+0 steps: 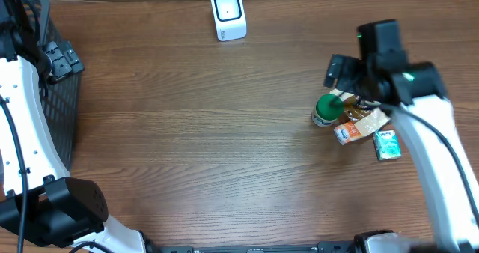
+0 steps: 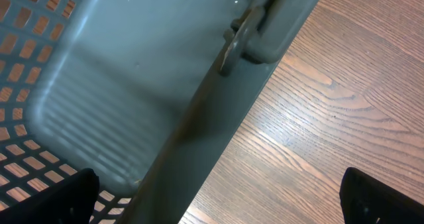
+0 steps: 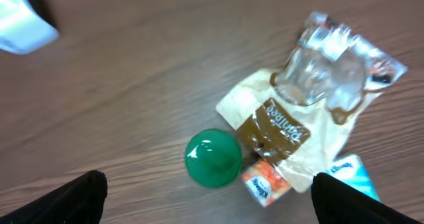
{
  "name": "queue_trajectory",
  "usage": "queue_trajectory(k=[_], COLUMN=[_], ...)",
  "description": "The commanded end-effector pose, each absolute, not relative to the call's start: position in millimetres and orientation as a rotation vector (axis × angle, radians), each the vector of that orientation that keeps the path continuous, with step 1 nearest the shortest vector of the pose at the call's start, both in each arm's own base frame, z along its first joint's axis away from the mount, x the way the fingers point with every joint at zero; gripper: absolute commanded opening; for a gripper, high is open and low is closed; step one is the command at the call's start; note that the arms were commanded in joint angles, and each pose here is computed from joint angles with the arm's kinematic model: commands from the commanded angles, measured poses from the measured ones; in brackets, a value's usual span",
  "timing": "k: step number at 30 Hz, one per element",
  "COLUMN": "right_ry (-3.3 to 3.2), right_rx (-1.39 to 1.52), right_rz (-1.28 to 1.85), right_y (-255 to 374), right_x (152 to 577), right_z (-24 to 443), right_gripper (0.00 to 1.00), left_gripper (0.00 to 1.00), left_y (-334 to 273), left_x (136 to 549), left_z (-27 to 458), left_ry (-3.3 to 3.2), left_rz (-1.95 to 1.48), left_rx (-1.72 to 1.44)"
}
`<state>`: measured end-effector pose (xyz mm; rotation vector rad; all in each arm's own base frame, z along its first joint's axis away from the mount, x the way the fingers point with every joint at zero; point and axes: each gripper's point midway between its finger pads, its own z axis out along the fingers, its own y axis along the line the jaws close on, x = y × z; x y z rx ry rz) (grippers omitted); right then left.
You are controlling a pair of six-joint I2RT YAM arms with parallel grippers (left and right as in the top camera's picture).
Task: Scan the item barcode
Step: 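Open the right gripper and withdraw it from the jar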
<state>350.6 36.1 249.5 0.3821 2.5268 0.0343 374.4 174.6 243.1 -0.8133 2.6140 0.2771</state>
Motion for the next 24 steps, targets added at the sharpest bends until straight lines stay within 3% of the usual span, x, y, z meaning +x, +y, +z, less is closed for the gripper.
queue_trajectory(k=[1, 8, 13, 24], right_ry=[2.404, 2.271, 2.195, 2.347], right_rx=[0.348, 0.302, 0.295, 0.308], right_rz=[0.121, 0.263, 0.287, 0.236], right_y=[41, 37, 29, 20], right_x=[323, 237, 198, 154], right_z=[305, 357, 373, 343], right_gripper=[1.00, 1.00, 1.00, 1.00], left_gripper=[0.99, 1.00, 1.00, 0.99], left_y=[168, 168, 168, 168], left_x=[378, 378, 378, 378], left_z=[238, 238, 238, 238], left_ry=[2.639, 2.639, 2.639, 2.639], left_rz=[0.259, 0.259, 0.259, 0.259], left_rx=[-0.780, -0.779, -0.780, -0.780])
